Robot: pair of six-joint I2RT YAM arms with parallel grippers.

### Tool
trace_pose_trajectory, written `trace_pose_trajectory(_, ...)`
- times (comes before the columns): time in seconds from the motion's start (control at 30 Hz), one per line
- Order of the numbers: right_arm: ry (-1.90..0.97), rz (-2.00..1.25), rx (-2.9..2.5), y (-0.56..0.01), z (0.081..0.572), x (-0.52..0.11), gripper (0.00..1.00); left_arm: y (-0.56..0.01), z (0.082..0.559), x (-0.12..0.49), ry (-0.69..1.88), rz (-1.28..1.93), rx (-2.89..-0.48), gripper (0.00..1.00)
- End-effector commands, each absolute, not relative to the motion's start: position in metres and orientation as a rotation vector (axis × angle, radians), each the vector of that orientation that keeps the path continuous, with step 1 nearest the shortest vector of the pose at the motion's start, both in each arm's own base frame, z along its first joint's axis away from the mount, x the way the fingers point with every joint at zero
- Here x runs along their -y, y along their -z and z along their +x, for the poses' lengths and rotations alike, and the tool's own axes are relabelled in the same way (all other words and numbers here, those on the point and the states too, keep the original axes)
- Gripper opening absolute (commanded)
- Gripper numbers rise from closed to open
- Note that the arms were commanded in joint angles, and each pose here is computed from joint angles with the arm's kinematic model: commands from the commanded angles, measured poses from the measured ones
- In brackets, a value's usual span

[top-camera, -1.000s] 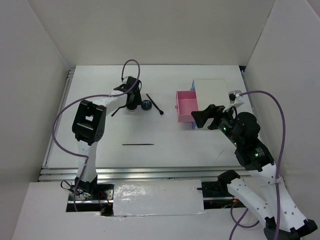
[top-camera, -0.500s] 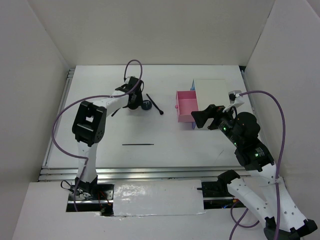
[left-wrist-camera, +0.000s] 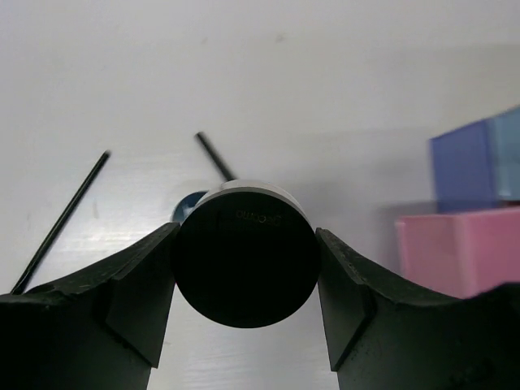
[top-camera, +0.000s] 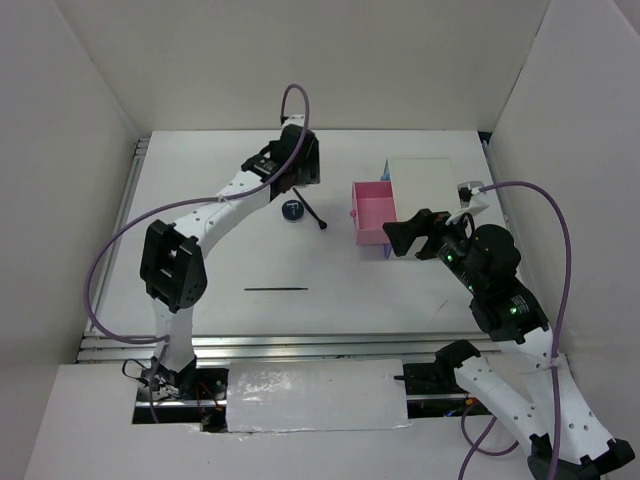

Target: Organize the makeup

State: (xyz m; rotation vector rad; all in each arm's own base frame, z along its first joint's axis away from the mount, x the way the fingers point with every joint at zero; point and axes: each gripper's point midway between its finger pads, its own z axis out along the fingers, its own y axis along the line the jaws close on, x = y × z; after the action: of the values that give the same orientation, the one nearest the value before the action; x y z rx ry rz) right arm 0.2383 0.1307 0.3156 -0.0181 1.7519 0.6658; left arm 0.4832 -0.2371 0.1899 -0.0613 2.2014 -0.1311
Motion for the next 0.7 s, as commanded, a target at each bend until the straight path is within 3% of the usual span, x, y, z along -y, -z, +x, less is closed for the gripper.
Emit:
trace_pose_trajectory(0.0, -0.662, -0.022, -1.690, -0.330, 0.238, -0.129, 0.99, -0.258, 0.477, 0.283, 0.226, 0.073, -2.065, 0.32)
trace_pose_trajectory(0.27, -0.655, -0.017, -1.679, -0.333, 0.237, -0.126, 0.99, -0.302, 0.449, 0.360, 0.394, 0.253, -1.963, 0.34)
trace_pose_trajectory(0.67, -0.648, -0.011, -1.672, -0.334, 0.234, -0.123, 0.99, -0.256, 0.434, 0.431, 0.483, 0.422, -1.978, 0.41)
